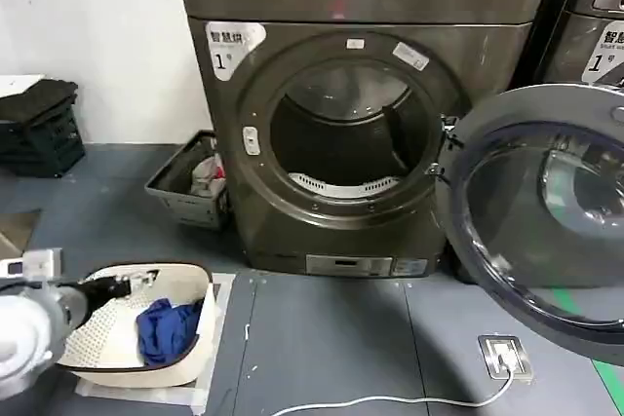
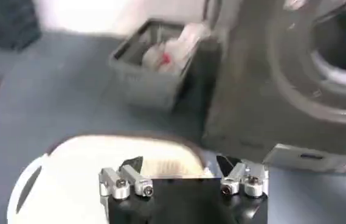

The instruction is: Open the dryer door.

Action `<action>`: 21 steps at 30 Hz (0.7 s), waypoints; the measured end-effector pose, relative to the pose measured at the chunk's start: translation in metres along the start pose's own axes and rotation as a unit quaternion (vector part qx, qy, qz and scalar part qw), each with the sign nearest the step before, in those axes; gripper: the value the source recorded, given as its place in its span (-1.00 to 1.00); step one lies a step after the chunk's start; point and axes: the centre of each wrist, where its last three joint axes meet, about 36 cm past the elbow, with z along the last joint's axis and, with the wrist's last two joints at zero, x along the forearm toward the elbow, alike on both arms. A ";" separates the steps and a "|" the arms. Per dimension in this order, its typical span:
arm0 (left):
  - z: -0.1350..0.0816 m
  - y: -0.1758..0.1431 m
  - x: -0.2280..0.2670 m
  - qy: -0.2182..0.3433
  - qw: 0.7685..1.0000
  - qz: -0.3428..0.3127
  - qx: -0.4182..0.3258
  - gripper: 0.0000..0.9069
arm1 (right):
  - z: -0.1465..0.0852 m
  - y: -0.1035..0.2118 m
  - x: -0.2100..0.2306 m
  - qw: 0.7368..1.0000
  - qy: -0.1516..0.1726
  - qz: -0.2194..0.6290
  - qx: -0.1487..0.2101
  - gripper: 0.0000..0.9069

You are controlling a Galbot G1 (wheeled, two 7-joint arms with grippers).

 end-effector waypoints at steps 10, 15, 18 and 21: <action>-0.005 0.022 -0.025 0.105 0.992 -0.051 0.056 1.00 | 0.002 -0.005 -0.001 1.000 -0.014 -0.005 -0.005 1.00; -0.006 0.034 -0.040 0.147 0.984 -0.058 0.081 1.00 | 0.003 -0.005 -0.001 1.000 -0.020 -0.010 -0.005 1.00; -0.009 0.039 -0.044 0.157 0.982 -0.064 0.088 1.00 | 0.005 -0.005 0.000 1.000 -0.023 -0.013 -0.006 1.00; -0.010 0.043 -0.048 0.162 0.980 -0.066 0.093 1.00 | 0.007 -0.003 0.002 1.000 -0.024 -0.015 -0.006 1.00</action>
